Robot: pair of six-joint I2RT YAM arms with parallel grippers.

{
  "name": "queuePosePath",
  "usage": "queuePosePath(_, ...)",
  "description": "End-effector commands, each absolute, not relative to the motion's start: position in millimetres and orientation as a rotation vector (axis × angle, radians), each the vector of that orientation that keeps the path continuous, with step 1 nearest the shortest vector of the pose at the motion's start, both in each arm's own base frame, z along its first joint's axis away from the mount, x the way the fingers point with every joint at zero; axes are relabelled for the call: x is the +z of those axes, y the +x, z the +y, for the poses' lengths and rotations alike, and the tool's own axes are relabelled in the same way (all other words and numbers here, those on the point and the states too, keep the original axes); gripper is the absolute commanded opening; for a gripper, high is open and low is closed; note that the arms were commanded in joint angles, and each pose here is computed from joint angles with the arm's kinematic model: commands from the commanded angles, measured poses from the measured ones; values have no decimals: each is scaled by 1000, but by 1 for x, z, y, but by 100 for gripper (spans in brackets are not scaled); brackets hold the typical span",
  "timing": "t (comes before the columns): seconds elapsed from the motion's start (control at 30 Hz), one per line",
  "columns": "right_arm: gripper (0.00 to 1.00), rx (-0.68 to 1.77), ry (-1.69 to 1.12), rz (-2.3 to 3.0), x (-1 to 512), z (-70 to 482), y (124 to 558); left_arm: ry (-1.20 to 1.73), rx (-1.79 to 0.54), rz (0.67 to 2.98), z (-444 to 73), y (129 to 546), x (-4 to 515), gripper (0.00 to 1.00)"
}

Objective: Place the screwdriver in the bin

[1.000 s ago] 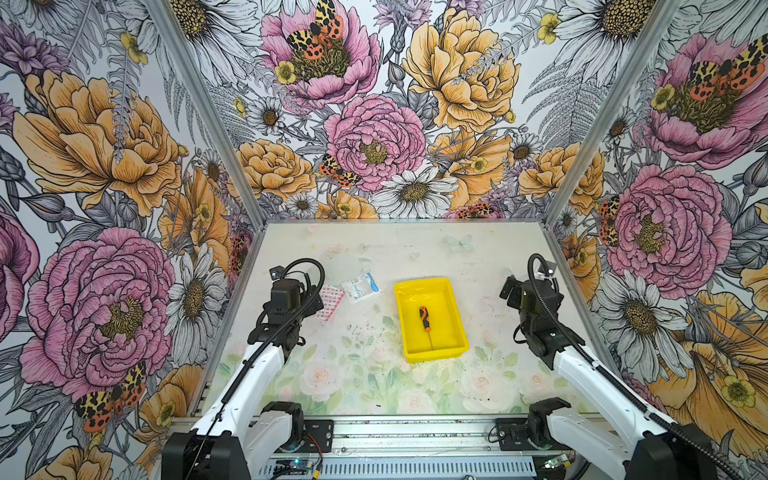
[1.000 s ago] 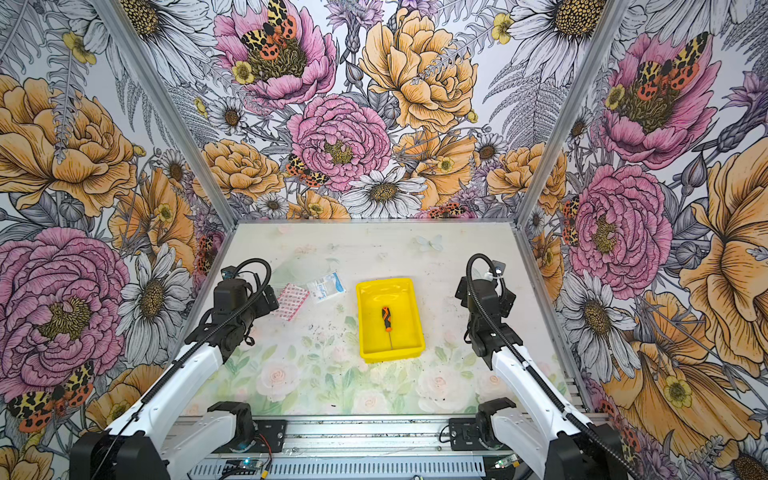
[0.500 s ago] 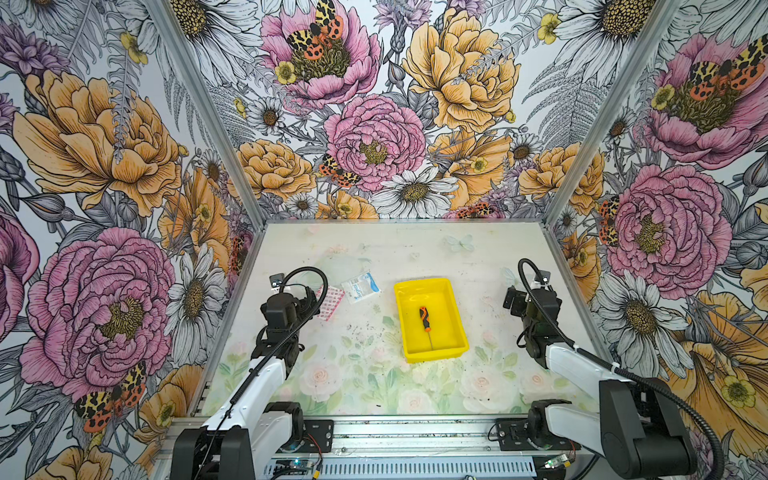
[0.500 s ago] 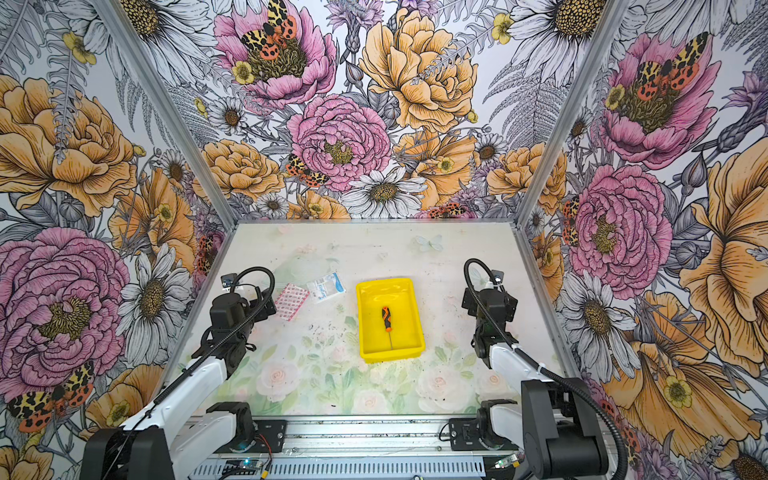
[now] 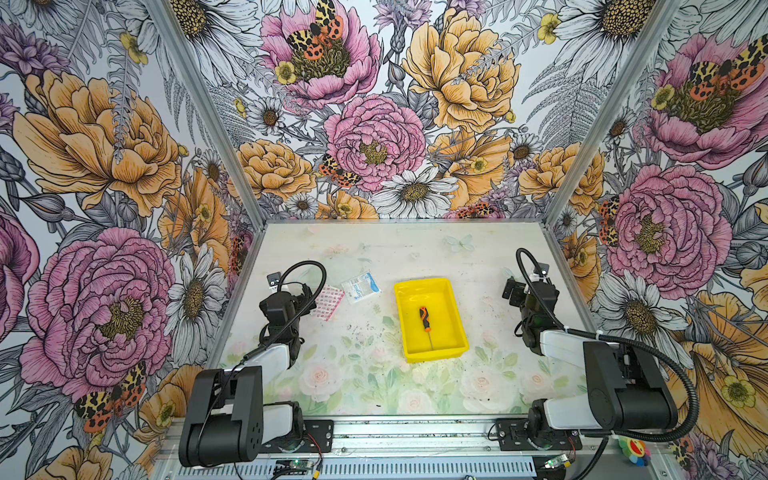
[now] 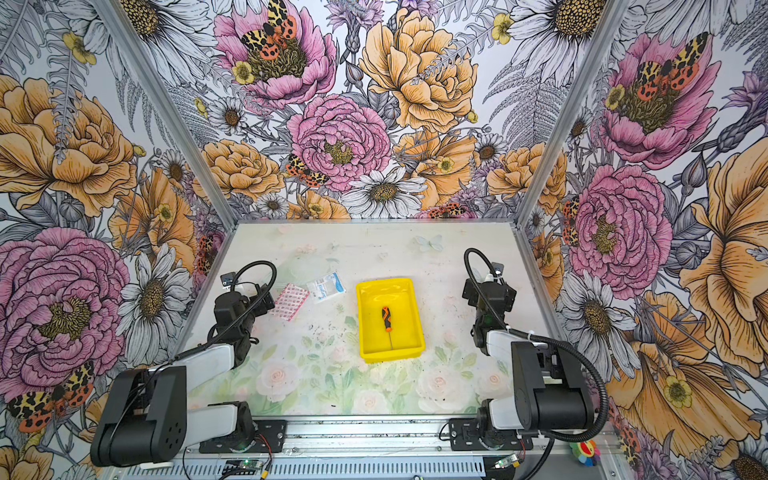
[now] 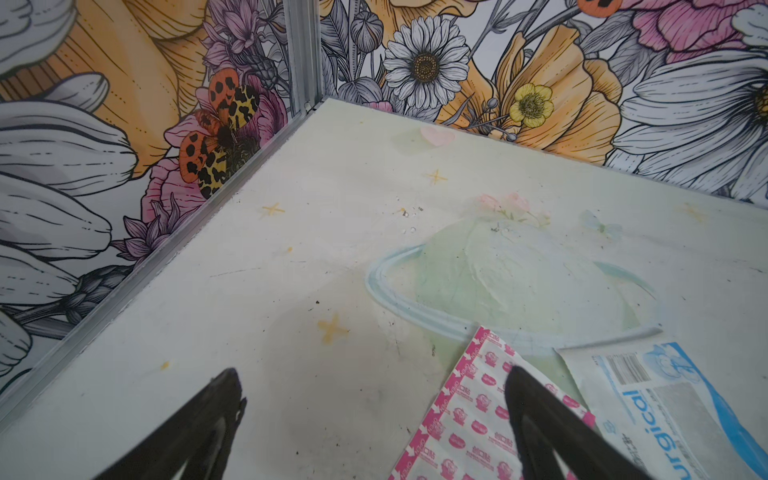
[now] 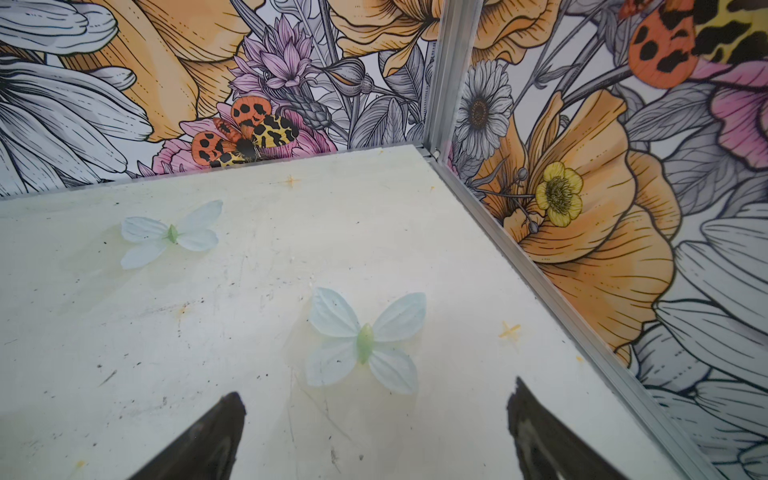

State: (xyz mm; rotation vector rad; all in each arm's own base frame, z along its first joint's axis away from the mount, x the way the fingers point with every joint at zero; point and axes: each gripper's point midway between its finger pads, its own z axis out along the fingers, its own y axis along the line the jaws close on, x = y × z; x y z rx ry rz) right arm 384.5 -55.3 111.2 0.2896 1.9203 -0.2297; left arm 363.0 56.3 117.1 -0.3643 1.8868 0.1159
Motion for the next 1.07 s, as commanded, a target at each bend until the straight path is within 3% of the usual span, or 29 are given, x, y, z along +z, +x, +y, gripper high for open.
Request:
queuePosePath(0.0, 99, -223, 301, 1863, 125, -58, 396, -348, 80, 1743, 58, 384, 152, 99)
queuePosePath(0.43, 99, -175, 201, 1843, 113, -42, 398, -148, 31, 1721, 26, 400, 132, 99)
queuePosePath(1.03, 99, -208, 200, 1826, 114, -40, 397, -102, 62, 1755, 16, 406, 129, 99)
